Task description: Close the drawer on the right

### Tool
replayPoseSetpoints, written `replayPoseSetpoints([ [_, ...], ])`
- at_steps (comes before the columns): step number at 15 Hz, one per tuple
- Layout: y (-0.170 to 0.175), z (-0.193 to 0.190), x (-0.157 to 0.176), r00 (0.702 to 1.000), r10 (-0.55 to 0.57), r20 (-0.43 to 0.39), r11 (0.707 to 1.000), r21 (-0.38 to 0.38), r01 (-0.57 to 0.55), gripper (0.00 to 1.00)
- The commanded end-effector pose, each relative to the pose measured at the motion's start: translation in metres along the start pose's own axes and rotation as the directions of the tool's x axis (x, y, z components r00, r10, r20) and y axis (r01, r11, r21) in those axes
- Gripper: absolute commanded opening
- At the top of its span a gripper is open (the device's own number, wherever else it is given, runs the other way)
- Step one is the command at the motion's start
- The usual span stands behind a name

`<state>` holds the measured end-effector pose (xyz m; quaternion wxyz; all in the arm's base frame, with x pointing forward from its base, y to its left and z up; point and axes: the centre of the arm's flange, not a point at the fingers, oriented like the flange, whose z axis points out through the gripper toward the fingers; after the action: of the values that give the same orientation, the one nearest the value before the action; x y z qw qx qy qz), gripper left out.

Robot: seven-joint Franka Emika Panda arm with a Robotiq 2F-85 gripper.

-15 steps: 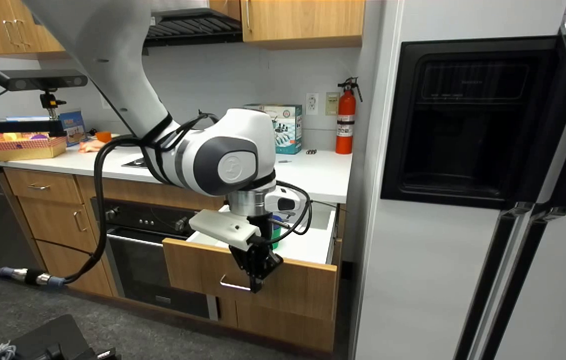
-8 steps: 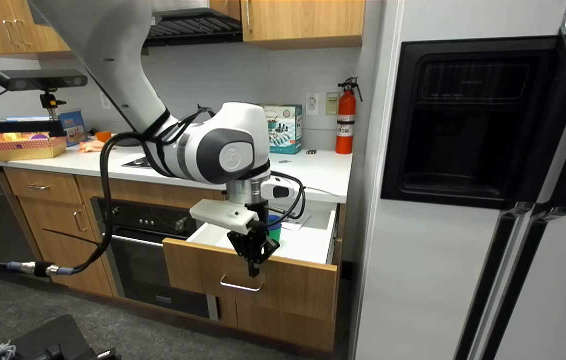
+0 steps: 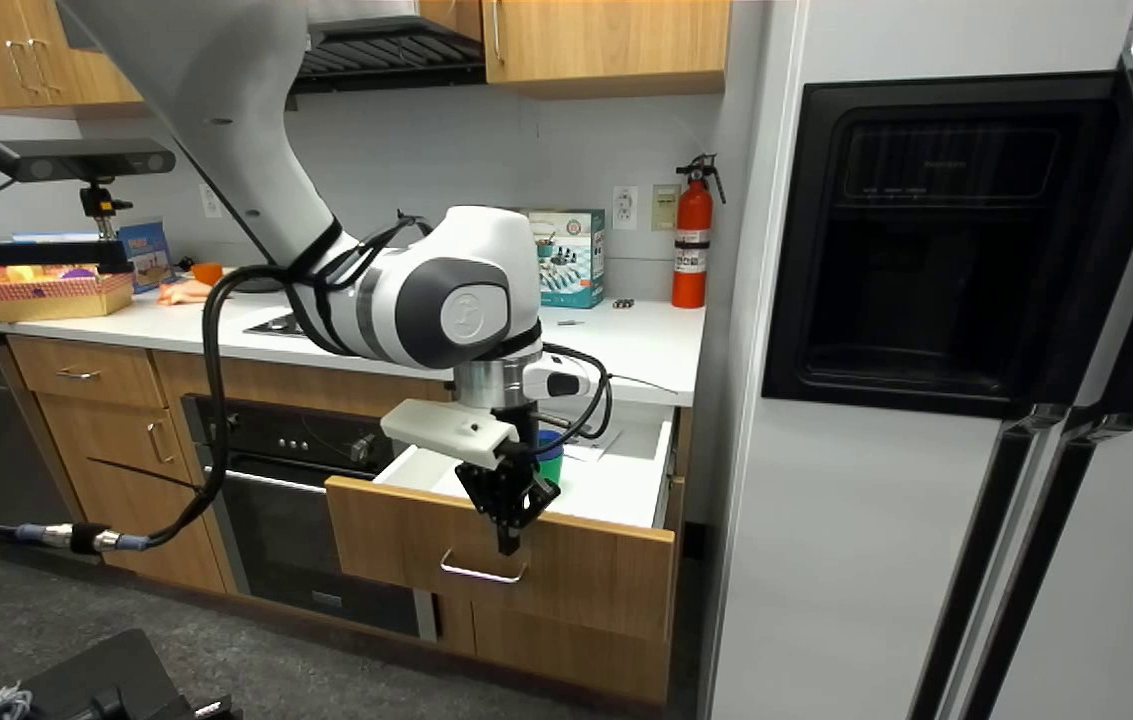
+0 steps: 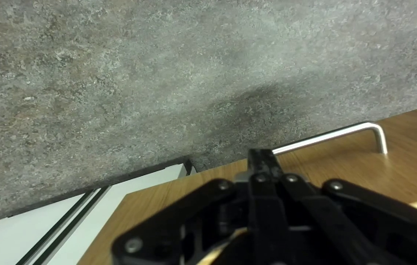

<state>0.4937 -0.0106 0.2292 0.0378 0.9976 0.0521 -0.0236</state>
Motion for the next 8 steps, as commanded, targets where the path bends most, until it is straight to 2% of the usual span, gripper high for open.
replayPoseSetpoints([
  [1,0.0,0.002,0.0,1.0,0.005,-0.008,1.0,-0.004,-0.005,0.0],
  [8,-0.012,0.002,0.03,0.994,0.009,-0.112,1.0,0.012,-0.007,0.0],
])
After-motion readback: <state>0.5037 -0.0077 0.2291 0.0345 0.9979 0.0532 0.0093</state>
